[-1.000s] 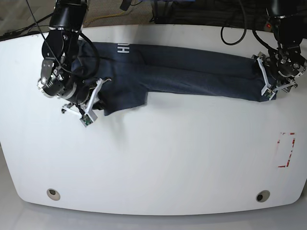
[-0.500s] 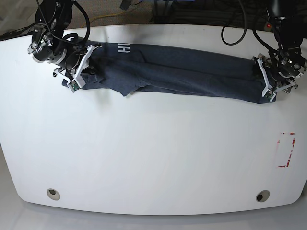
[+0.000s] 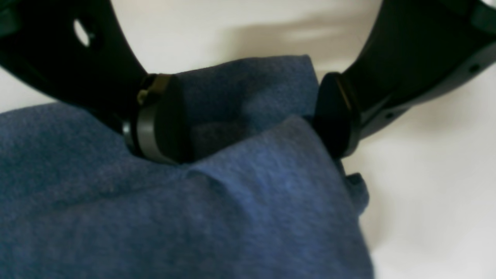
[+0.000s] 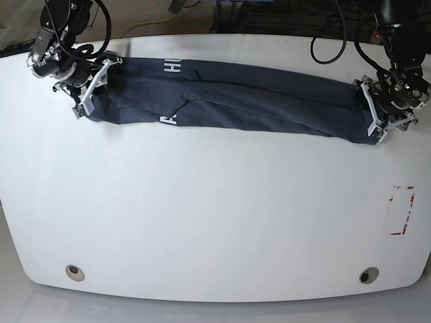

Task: Fold the T-shirt properly
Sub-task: 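Regrasp the folded shirt end with the right gripper and tuck it, then pull the folded shirt strip taut with both grippers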

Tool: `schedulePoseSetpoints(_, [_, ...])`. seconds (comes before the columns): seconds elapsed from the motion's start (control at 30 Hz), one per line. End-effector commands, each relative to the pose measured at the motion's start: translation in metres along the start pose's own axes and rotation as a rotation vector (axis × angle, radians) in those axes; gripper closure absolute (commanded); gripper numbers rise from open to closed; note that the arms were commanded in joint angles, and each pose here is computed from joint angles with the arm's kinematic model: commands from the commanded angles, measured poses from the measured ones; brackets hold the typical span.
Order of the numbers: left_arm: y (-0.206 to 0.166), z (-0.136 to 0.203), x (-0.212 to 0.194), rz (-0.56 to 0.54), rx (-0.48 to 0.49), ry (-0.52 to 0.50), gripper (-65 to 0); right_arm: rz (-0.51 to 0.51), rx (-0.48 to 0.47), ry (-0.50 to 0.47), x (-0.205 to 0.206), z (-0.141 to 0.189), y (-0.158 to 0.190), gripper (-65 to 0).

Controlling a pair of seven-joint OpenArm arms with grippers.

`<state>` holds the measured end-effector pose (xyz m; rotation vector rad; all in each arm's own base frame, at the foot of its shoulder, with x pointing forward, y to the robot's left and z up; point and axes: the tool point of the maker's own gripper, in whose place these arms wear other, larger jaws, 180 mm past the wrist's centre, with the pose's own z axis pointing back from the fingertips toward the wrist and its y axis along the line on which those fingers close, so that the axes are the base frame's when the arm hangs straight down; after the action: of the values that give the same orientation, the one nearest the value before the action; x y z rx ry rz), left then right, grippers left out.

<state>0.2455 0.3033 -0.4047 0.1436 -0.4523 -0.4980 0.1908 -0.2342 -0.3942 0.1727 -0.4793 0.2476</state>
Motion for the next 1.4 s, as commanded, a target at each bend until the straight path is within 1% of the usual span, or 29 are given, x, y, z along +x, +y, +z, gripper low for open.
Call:
schedulePoseSetpoints(0.0, [0.007, 0.006, 0.005, -0.021, 0.029, 0.001, -45.8, 0.023, -0.051, -0.076, 0.017, 0.022, -0.011, -31.7])
schedulePoseSetpoints(0.03, [0.009, 0.008, 0.013, -0.023, 0.038, -0.019, -45.8, 0.029, -0.053, -0.100, 0.021, 0.029, -0.009, -36.8])
schedulePoseSetpoints(0.13, [0.006, 0.012, 0.028, -0.015, 0.045, -0.064, -46.1, 0.051, -0.020, -0.156, 0.032, 0.039, 0.003, -46.1])
schedulePoseSetpoints(0.17, [0.010, 0.017, 0.032, -0.010, 0.063, -0.083, -46.3, 0.050, 0.003, -0.171, 0.033, 0.041, 0.008, -48.5])
schedulePoseSetpoints(0.2, [0.013, 0.022, 0.035, -0.012, 0.079, -0.095, -46.3, 0.046, 0.025, -0.184, 0.034, 0.042, 0.012, -49.3])
schedulePoseSetpoints(0.37, [0.018, 0.040, 0.052, -0.003, 0.128, -0.164, -46.5, 0.017, 0.153, -0.255, 0.044, 0.041, 0.040, -49.5])
schedulePoseSetpoints(0.4, [0.019, 0.044, 0.056, -0.009, 0.139, -0.178, -46.5, 0.021, 0.183, -0.257, 0.046, 0.037, 0.050, -49.5])
schedulePoseSetpoints(0.5, [0.019, 0.050, 0.062, -0.013, 0.152, -0.197, -46.5, 0.047, 0.220, -0.239, 0.047, 0.028, 0.067, -49.5])
schedulePoseSetpoints(0.57, [0.016, 0.048, 0.064, -0.005, 0.146, -0.205, -46.7, 0.062, 0.222, -0.234, 0.051, 0.022, 0.072, -49.5])
schedulePoseSetpoints(0.63, [0.014, 0.047, 0.065, 0.004, 0.141, -0.209, -46.7, 0.057, 0.210, -0.189, 0.045, 0.008, 0.074, -49.5])
schedulePoseSetpoints(0.7, [0.013, 0.046, 0.064, 0.006, 0.138, -0.207, -47.2, 0.042, 0.180, -0.134, 0.032, -0.004, 0.068, -49.5])
schedulePoseSetpoints(0.73, [0.013, 0.046, 0.064, 0.007, 0.137, -0.208, -48.6, 0.036, 0.164, -0.114, 0.030, -0.010, 0.064, -49.5])
schedulePoseSetpoints(0.83, [0.010, 0.045, 0.064, 0.017, 0.131, -0.210, -55.6, 0.031, 0.135, -0.056, 0.023, -0.032, 0.057, -49.5])
schedulePoseSetpoints(0.93, [0.018, 0.047, 0.057, 0.079, 0.153, -0.213, -59.6, 0.031, 0.154, -0.037, 0.016, -0.051, 0.062, -49.5])
schedulePoseSetpoints(1.07, [0.029, 0.044, 0.055, 0.159, 0.165, -0.225, -60.0, 0.044, 0.176, -0.030, 0.012, -0.063, 0.064, -49.5])
schedulePoseSetpoints(1.2, [0.038, 0.036, 0.049, 0.216, 0.160, -0.217, -59.9, 0.036, 0.190, -0.013, 0.007, -0.070, 0.066, -49.5])
schedulePoseSetpoints(1.37, [0.061, 0.045, 0.036, 0.289, 0.214, -0.220, -59.9, 0.028, 0.194, -0.002, 0.004, -0.072, 0.066, -49.5])
